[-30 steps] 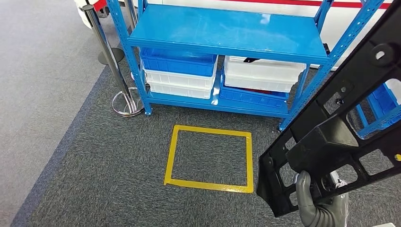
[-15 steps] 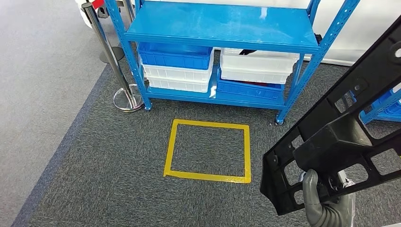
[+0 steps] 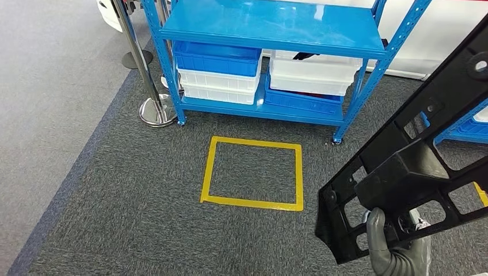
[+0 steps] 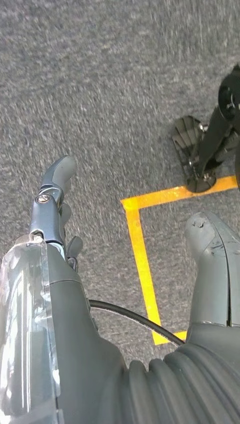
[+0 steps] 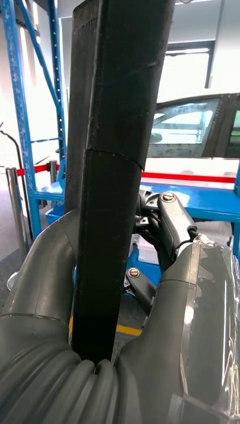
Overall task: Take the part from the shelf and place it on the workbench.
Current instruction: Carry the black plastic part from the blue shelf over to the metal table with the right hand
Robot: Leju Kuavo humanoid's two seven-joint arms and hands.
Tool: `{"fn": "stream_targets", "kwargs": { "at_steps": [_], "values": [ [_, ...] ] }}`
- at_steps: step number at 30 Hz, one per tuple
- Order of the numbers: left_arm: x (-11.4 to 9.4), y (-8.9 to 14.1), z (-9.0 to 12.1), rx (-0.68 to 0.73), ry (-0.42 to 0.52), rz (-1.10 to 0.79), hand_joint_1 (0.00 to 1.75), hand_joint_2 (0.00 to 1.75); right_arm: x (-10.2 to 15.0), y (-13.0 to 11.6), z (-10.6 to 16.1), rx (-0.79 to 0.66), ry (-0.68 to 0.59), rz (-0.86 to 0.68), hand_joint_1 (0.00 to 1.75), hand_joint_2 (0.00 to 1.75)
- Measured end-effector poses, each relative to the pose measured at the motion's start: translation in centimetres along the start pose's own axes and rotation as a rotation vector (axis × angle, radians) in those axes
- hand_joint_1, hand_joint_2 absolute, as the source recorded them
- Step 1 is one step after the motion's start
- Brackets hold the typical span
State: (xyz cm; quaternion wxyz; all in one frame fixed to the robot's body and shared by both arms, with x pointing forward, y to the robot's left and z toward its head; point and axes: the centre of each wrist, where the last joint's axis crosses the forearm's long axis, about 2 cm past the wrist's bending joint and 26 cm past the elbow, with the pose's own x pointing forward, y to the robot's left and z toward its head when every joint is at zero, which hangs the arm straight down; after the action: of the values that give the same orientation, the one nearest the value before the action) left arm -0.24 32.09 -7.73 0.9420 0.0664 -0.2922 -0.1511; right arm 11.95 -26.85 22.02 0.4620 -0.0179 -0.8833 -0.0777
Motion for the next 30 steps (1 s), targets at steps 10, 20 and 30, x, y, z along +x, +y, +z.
{"fn": "stream_targets", "kwargs": {
  "at_steps": [10,20,30],
  "values": [
    [-0.25,0.08,0.09,-0.007,0.007,-0.010,0.00,1.75,0.03,0.06,0.01,-0.016,-0.004,0.032,1.75,1.75],
    [-0.44,0.16,0.18,0.001,0.021,0.001,0.00,1.75,0.08,0.05,0.17,-0.049,-0.011,0.070,1.75,1.75],
    [-0.68,0.10,0.33,0.001,0.045,0.004,0.00,1.75,0.11,-0.30,0.48,-0.073,0.013,0.117,1.75,1.75]
  ]
}}
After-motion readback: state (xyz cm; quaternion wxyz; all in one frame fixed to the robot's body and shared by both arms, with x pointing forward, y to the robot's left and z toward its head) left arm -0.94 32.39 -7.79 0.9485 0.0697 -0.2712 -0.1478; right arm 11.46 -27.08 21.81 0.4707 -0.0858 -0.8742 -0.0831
